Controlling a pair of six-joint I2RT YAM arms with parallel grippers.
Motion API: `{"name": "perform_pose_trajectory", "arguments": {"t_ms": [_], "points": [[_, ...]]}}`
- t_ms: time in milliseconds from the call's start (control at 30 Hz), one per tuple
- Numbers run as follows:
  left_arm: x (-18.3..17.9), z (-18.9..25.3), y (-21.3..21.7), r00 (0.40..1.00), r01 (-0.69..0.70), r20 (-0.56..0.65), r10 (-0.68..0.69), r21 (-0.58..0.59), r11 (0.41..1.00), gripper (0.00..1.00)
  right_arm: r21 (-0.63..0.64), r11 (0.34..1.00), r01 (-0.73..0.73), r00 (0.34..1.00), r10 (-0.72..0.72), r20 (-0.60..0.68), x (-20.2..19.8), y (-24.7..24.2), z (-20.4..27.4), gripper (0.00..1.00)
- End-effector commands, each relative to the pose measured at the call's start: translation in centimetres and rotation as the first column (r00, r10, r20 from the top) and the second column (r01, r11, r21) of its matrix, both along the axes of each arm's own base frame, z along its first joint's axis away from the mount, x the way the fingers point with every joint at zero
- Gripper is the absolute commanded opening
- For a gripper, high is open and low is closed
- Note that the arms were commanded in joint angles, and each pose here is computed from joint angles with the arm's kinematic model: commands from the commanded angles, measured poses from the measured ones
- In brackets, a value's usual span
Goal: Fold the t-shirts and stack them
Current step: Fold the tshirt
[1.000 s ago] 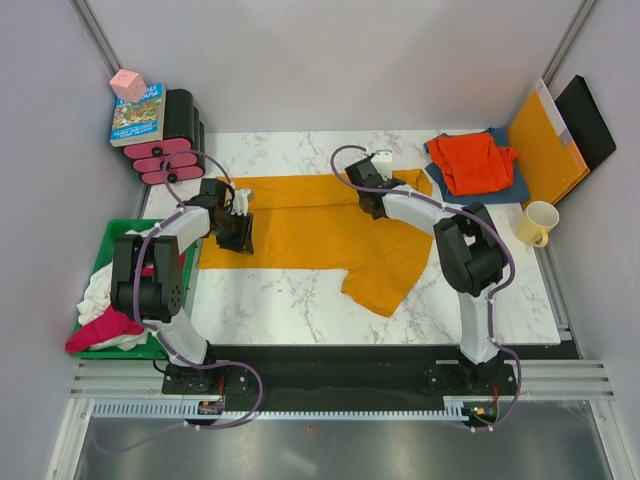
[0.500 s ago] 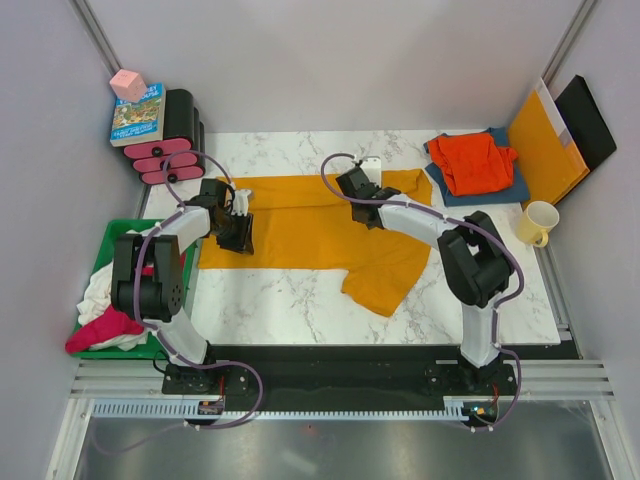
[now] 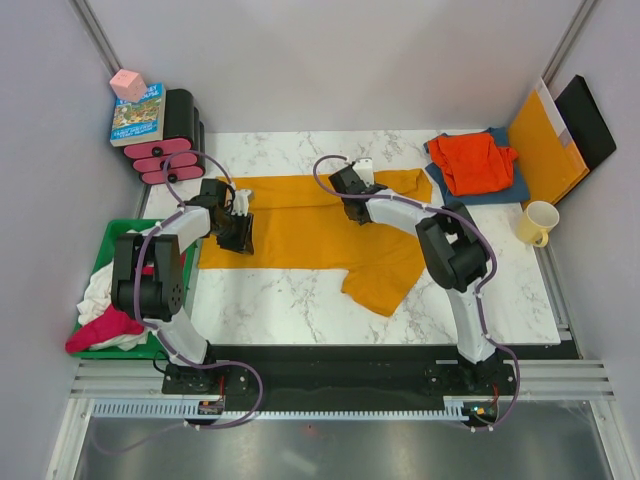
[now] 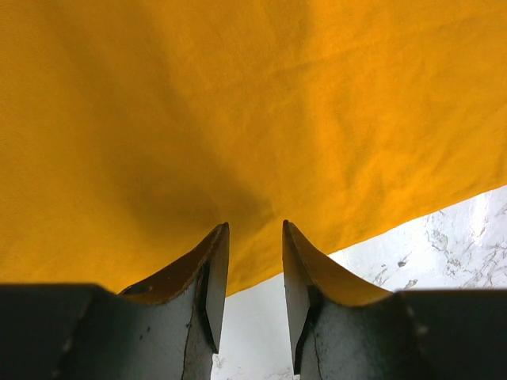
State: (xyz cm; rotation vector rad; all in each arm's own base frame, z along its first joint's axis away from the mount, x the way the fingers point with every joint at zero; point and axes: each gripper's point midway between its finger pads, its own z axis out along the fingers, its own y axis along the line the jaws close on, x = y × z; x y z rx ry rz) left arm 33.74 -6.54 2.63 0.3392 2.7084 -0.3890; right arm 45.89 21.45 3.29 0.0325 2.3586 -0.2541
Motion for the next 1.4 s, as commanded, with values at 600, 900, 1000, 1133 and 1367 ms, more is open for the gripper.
{"name": "perform_pose_trajectory", "arguments": {"t_ms": [600, 900, 1000, 1133, 1367], "points": [[0.9, -0.2, -0.4, 1.0, 0.006, 0.012, -0.006, -0.031, 1.0, 0.4, -0.087, 0.99, 0.108, 0.993, -0.103, 0.059, 2.8, -3.2, 1.0, 0.33], [1.0, -0.2, -0.4, 1.0, 0.004, 0.01, -0.004, -0.03, 1.0, 0.4, -0.087, 0.99, 0.115, 0.993, -0.112, 0.046, 1.9, -3.6, 0.4, 0.0], [1.1, -0.2, -0.4, 1.0, 0.004, 0.013, -0.004, -0.03, 1.0, 0.4, -0.076, 0.991, 0.112, 0.993, -0.109, 0.048, 1.4, -3.7, 0.8, 0.0], [1.1, -0.2, -0.4, 1.0, 0.003, 0.008, -0.003, -0.028, 1.0, 0.4, -0.041, 0.993, 0.11, 0.992, -0.107, 0.068, 0.6, -3.5, 2.3, 0.0], [1.0, -0.3, -0.5, 1.0, 0.001, 0.002, -0.001, -0.035, 0.999, 0.4, -0.018, 0.995, 0.099, 0.992, -0.097, 0.076, -1.3, -3.0, 3.1, 0.0]]}}
